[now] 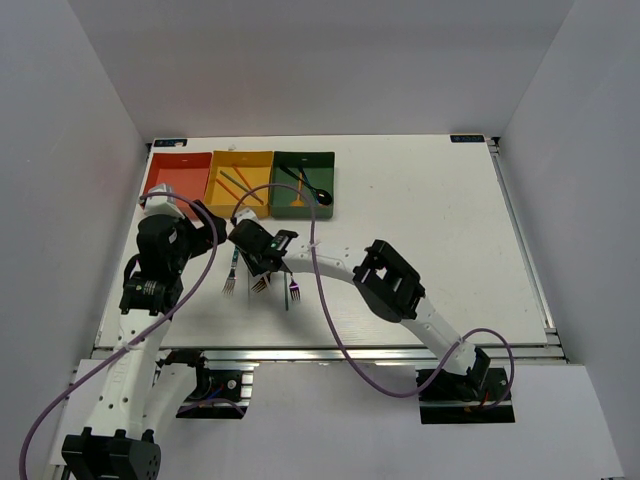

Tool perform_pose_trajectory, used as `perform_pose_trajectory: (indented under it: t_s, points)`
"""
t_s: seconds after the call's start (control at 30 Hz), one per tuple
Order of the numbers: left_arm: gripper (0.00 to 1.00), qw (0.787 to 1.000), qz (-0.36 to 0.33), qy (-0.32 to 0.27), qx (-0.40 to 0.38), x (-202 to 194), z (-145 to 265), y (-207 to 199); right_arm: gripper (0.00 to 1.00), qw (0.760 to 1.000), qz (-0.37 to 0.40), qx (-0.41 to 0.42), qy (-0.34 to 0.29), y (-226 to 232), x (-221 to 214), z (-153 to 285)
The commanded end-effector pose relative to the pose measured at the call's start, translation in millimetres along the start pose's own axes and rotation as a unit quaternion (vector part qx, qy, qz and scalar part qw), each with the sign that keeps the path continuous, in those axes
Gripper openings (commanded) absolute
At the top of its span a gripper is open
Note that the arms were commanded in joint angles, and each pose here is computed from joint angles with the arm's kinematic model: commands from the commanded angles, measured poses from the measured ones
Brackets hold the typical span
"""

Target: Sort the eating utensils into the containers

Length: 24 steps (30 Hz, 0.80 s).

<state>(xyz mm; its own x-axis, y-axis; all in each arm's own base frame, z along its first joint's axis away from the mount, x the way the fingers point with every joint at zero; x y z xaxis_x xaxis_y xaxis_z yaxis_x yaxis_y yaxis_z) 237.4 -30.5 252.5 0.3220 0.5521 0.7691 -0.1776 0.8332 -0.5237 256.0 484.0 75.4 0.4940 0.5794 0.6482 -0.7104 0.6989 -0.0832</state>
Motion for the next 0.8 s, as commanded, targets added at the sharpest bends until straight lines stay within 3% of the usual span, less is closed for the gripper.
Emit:
perform_pose_trajectory:
  t_s: [0.0, 0.13, 0.33, 0.43, 0.53, 0.7, 0.73, 0.77]
  points:
    - [0.98, 1.000, -0.004, -0.008, -0.012, 3, 4, -4, 0.39, 1.000, 0.012, 0.008, 0.009, 6, -4, -5]
    - [0.98, 1.000, -0.004, -0.005, -0.012, 2, 3, -3, 0.38, 1.000, 0.005, 0.008, 0.020, 6, -14, -9]
    - [0.98, 1.000, -0.002, -0.007, -0.010, 3, 3, -3, 0.12, 0.999, -0.010, -0.003, 0.040, 2, -28, -3]
    - [0.98, 1.000, 0.002, -0.005, -0.014, 2, 3, -4, 0.08, 0.999, -0.034, 0.006, 0.028, -4, -26, 11]
    - [0.98, 0.999, 0.012, 0.016, -0.045, -5, 1, -11, 0.00, 0.996, -0.073, 0.049, -0.009, -13, -9, 24]
    - [0.98, 0.983, 0.061, 0.074, -0.154, -28, 0, -32, 0.00, 0.983, -0.120, 0.094, -0.101, -36, 29, 71]
    - [0.98, 0.980, 0.071, 0.087, -0.165, -37, -1, -31, 0.00, 0.983, -0.125, 0.098, -0.098, -39, 21, 74]
    - [0.98, 0.970, 0.092, 0.101, -0.201, -44, 0, -37, 0.00, 0.974, -0.138, 0.117, -0.139, -44, 38, 99]
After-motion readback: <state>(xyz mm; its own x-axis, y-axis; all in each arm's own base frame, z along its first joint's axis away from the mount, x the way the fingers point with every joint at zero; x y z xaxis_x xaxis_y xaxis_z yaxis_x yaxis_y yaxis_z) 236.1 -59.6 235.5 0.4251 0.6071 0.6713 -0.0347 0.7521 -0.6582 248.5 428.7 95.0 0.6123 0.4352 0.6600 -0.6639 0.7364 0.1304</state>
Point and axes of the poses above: each gripper's point midway between its finger pads, its own z axis back along the fingers, its own y axis along the line the jaws close on, x = y × z, the point moved 6 cm from there along z, back along the fingers, and after that the axes turned 9 degrees about z, right-handed, at the moved point
